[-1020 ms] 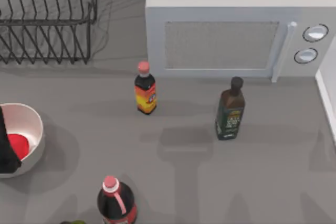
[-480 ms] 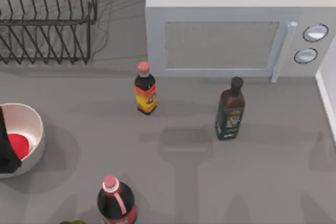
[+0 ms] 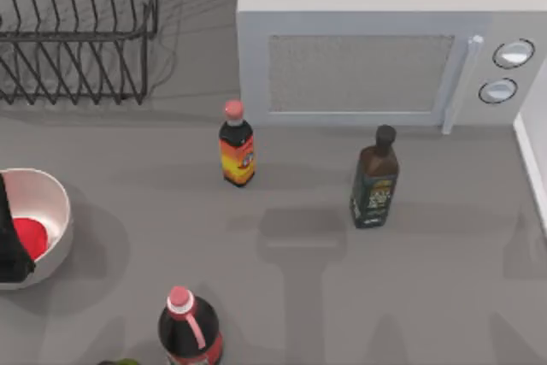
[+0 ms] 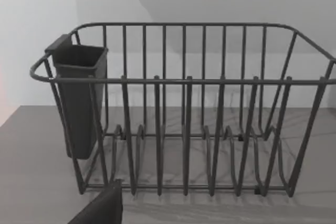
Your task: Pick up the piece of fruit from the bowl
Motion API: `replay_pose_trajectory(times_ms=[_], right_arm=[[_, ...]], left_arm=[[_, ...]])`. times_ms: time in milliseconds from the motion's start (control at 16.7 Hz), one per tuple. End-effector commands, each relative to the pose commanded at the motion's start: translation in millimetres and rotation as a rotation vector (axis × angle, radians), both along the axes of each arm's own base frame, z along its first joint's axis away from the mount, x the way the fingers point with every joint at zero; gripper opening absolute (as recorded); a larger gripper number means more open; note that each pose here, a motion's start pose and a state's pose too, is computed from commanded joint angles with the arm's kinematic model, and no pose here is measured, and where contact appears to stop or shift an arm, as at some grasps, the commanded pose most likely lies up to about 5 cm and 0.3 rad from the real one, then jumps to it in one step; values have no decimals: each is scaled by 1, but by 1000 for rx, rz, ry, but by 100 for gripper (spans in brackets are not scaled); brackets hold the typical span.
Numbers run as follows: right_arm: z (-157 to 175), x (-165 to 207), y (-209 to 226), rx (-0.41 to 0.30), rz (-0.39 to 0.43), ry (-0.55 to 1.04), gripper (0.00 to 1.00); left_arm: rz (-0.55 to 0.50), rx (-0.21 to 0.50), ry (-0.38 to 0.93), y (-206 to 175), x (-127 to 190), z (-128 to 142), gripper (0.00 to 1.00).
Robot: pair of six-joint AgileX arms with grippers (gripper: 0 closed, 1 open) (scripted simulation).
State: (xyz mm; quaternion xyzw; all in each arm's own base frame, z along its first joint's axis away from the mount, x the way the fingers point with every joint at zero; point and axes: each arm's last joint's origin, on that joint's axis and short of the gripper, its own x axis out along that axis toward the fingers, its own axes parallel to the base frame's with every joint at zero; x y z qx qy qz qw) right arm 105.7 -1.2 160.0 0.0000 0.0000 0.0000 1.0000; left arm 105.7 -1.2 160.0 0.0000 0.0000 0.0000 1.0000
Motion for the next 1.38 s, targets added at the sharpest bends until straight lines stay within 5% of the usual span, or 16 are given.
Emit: replay_pose_trajectory(times_ms=[420,900,1380], right_arm=[[0,0,0,0,0,0,100],[0,0,0,0,0,0,100],[0,0,0,0,0,0,100]], left_arm=[[-2,2,206,0,6,30,100],[-8,8,895,0,83,74,100],[-15,15,1489,0,180,47,100]])
